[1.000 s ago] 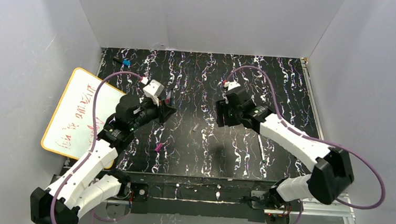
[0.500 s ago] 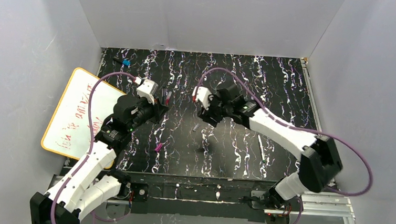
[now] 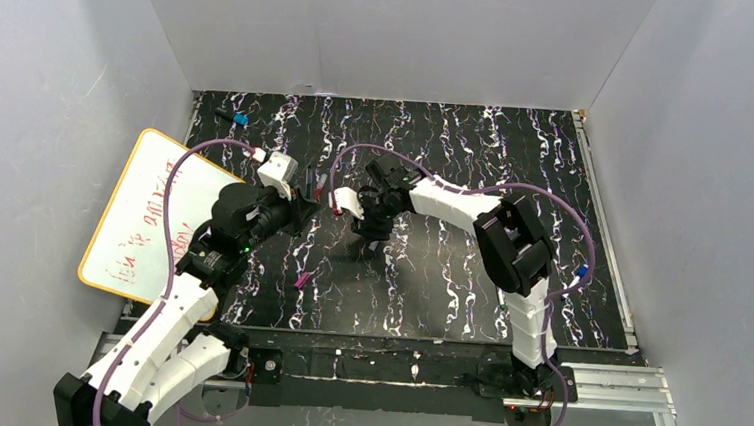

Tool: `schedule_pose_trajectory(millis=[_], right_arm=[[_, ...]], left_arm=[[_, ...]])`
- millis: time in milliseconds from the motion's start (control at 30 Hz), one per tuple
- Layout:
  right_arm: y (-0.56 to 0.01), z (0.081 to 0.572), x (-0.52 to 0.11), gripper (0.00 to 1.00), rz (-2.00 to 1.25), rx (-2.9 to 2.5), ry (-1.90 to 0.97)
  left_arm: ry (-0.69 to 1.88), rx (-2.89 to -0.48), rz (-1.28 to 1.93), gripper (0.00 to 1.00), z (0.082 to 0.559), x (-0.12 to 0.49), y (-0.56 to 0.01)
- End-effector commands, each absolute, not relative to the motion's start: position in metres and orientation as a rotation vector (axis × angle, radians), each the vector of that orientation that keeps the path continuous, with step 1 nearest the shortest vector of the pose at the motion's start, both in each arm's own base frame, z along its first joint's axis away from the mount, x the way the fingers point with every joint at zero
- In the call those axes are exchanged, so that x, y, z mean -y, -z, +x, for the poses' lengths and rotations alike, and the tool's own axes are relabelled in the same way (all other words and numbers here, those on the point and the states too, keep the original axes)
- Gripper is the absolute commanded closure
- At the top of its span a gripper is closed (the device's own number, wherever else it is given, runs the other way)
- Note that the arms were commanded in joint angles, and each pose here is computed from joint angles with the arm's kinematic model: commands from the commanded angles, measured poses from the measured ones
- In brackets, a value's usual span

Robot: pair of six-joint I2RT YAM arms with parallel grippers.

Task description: Insert the pens into the pen caps

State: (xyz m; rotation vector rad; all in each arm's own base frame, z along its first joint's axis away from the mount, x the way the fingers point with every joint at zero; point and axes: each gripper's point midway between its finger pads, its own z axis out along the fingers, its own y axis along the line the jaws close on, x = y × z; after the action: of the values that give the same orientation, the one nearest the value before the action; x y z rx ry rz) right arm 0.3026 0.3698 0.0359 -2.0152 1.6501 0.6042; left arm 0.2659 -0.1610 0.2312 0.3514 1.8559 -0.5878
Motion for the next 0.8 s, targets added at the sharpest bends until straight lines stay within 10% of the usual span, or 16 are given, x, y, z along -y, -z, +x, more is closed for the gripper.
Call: schedule_pose_trajectory(millis=[0,767], right_arm=[[-0.060,0.304,-0.378,0.49,-2.026,-1.533,-0.615],[-0.066,0.292,-0.356,0.53,-2.018,-1.553,-0.574]], left_arm=[[0.585,-1.839,0.348,1.00,0.265,0.159,-0.235],[0.600,-1.831,0.354,1.00,0.262,0.160,-0.238]])
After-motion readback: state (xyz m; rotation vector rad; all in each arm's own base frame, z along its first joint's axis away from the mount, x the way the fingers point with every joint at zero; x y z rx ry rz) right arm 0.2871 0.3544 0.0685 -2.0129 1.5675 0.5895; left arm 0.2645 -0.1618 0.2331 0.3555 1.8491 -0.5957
